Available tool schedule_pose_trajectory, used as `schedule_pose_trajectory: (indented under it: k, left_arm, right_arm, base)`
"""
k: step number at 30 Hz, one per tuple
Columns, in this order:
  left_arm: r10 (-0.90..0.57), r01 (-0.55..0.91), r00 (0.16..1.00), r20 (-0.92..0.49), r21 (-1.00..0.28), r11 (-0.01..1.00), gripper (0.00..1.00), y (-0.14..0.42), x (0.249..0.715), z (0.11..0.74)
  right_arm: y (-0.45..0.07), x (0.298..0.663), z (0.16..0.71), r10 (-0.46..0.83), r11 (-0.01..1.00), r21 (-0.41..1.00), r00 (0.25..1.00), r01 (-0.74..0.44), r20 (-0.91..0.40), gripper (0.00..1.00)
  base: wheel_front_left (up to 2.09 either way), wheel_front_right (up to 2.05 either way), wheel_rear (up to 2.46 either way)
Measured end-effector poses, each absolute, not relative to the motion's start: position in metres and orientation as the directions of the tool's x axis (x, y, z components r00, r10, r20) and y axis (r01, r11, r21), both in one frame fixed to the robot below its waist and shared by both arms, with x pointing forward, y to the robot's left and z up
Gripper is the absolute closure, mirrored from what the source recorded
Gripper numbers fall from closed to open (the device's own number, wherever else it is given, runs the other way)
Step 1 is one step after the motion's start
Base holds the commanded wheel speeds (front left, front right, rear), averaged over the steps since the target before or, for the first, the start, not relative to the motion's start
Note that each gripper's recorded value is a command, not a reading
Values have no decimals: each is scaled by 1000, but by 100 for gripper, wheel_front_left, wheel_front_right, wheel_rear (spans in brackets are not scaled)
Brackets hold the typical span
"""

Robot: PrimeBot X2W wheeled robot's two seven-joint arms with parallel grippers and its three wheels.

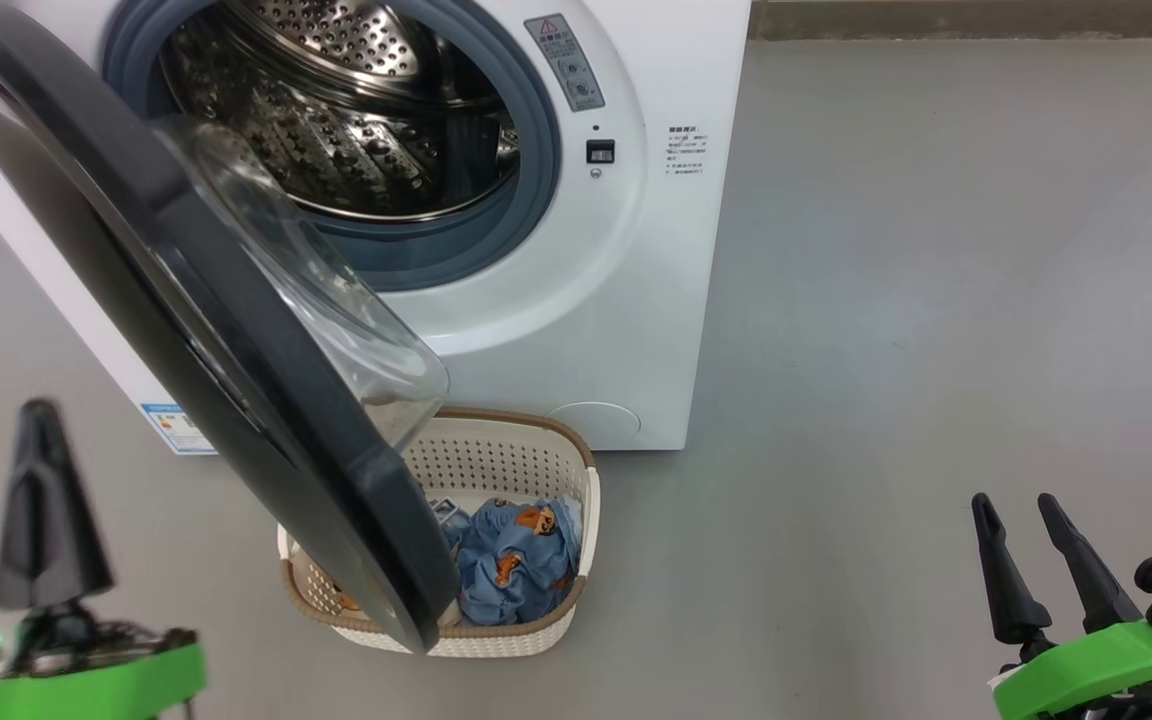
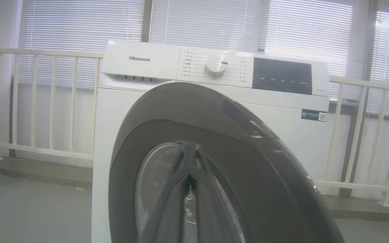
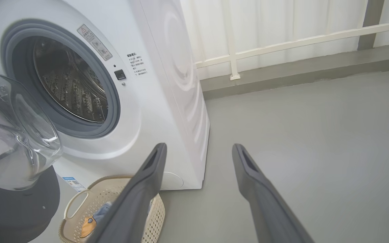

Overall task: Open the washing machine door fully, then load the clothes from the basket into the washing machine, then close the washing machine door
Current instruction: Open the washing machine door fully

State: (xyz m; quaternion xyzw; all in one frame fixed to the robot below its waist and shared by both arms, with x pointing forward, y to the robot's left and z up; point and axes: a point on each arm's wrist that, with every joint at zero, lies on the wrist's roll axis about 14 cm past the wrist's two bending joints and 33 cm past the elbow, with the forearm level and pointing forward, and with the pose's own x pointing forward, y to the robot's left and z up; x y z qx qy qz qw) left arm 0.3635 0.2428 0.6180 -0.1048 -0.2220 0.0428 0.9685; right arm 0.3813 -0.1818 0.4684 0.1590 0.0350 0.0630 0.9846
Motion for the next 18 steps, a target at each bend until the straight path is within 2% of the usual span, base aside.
schedule_pose_trajectory:
  k: [9, 18]
  left_arm:
    - [-136, 246, 856, 499, -160, 956, 100, 153, 358, 667]
    - [-363, 468, 841, 401, -203, 860, 100, 69, 352, 643]
  right_arm:
    - [-177, 380, 466, 159, 955, 262, 986, -139, -57, 0]
    - [-178, 379, 463, 151, 955, 266, 986, -129, -64, 0]
  base:
    - [0, 0, 0]
    - [0, 0, 0]
